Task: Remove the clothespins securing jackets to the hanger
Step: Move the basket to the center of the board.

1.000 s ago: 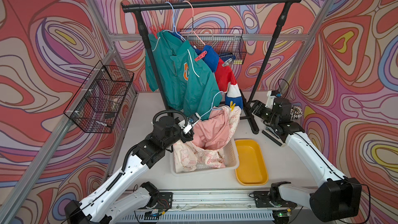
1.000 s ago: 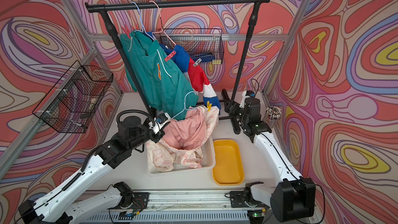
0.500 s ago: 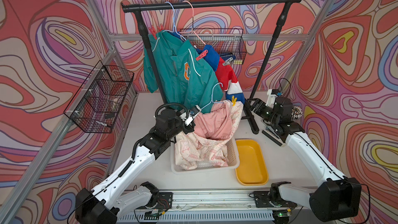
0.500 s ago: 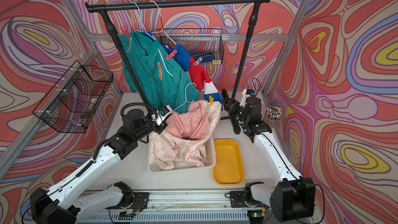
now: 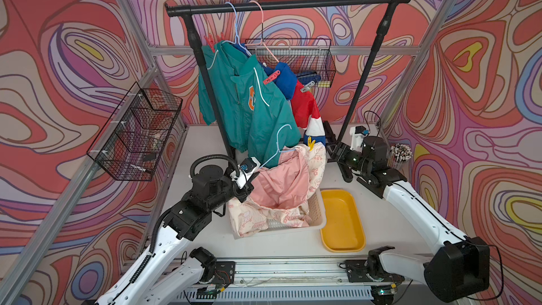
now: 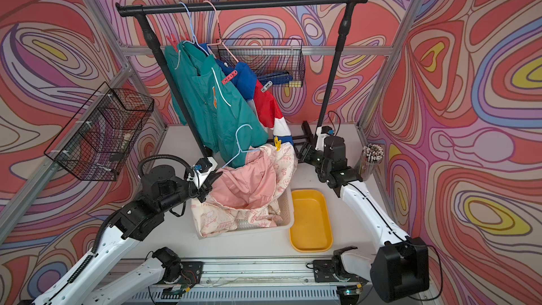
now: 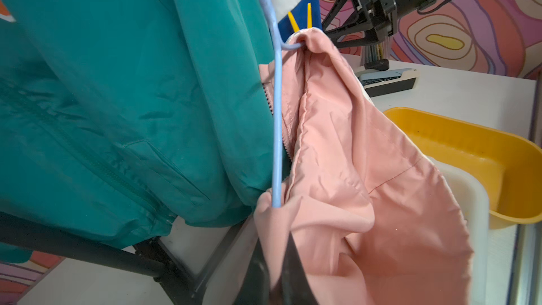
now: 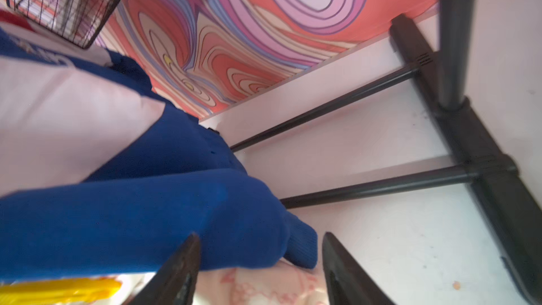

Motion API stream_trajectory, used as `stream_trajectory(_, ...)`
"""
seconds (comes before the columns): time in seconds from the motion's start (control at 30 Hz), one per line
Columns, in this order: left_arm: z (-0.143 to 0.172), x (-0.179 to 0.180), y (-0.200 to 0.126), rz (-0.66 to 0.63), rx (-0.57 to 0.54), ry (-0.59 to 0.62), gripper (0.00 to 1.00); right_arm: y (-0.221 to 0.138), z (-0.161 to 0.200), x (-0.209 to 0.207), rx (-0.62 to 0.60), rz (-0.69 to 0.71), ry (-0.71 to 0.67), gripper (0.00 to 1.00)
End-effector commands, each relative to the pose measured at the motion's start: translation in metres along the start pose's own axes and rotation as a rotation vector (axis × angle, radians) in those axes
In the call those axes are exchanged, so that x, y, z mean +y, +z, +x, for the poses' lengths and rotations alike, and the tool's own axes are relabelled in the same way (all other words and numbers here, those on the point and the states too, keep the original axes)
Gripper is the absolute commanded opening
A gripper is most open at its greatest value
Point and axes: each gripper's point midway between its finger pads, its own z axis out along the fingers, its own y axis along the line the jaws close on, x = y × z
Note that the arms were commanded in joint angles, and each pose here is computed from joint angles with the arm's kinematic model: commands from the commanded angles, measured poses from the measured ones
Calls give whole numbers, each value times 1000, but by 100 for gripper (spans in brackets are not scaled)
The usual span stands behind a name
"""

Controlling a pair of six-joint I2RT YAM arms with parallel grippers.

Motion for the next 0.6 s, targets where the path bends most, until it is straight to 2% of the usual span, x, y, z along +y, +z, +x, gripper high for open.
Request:
stream_trajectory(0.0, 27, -19, -4, 67, 86, -67, 0, 5, 32, -22, 83, 71, -5, 62)
stream_trajectory(0.23, 49, -28, -5, 71, 134, -85, 0, 9, 55, -39, 136, 110, 13, 60)
stream_trajectory(0.4, 59, -22, -3, 22, 154, -101, 0, 22, 73, -38, 192, 91, 28, 57)
stream_trajectory(0.57, 53, -2, -14, -105, 106, -103, 0, 13, 61, -44, 142, 153, 13, 68)
